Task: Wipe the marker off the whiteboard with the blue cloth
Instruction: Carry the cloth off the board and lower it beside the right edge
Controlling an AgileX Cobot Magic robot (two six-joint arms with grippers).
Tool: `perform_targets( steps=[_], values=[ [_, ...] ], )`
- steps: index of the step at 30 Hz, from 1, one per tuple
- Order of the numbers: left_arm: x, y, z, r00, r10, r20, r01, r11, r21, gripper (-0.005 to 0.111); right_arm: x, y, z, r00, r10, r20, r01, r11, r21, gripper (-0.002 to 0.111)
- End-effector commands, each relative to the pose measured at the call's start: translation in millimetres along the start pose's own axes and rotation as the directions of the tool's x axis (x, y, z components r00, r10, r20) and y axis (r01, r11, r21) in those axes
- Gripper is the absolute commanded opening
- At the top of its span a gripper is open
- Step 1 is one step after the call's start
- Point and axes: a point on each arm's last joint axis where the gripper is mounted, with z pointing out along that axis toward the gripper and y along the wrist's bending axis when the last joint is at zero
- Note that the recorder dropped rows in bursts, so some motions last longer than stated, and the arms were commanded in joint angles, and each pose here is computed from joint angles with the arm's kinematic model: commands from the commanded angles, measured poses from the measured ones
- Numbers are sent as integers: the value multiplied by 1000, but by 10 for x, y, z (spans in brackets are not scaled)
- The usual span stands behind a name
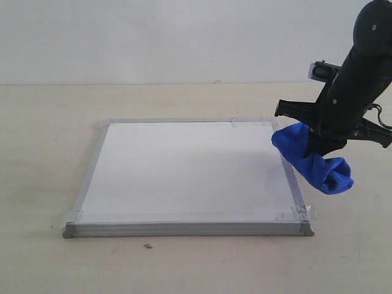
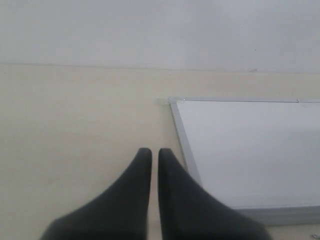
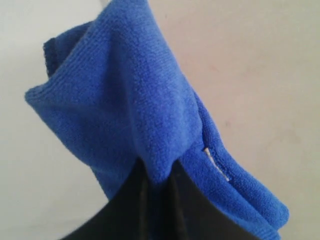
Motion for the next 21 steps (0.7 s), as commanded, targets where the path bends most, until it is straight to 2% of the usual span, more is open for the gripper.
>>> perform_targets(
  steps=[1,6,11,14,17,21],
  values=[
    [1,3,0,1000,2,8,-2,1000,-3,5,-91,-1,-57,995,11,101,-7,999,-35,0],
    [1,3,0,1000,2,8,-2,1000,-3,5,-137,11,-63,969,202,140,-192,978,-76,0],
    [1,3,0,1000,2,8,-2,1000,-3,5,-127,-41,-36,968,209,140,-208,978,-24,0],
    [1,3,0,1000,2,8,-2,1000,-3,5,-57,-102,89,954,264,143,-262,965,-32,0],
    [1,3,0,1000,2,8,-2,1000,-3,5,10,-136,220,957,239,165,-231,970,-70,0],
    [1,3,0,1000,2,8,-2,1000,-3,5,54,-209,283,960,226,166,-222,974,-46,0]
  ],
)
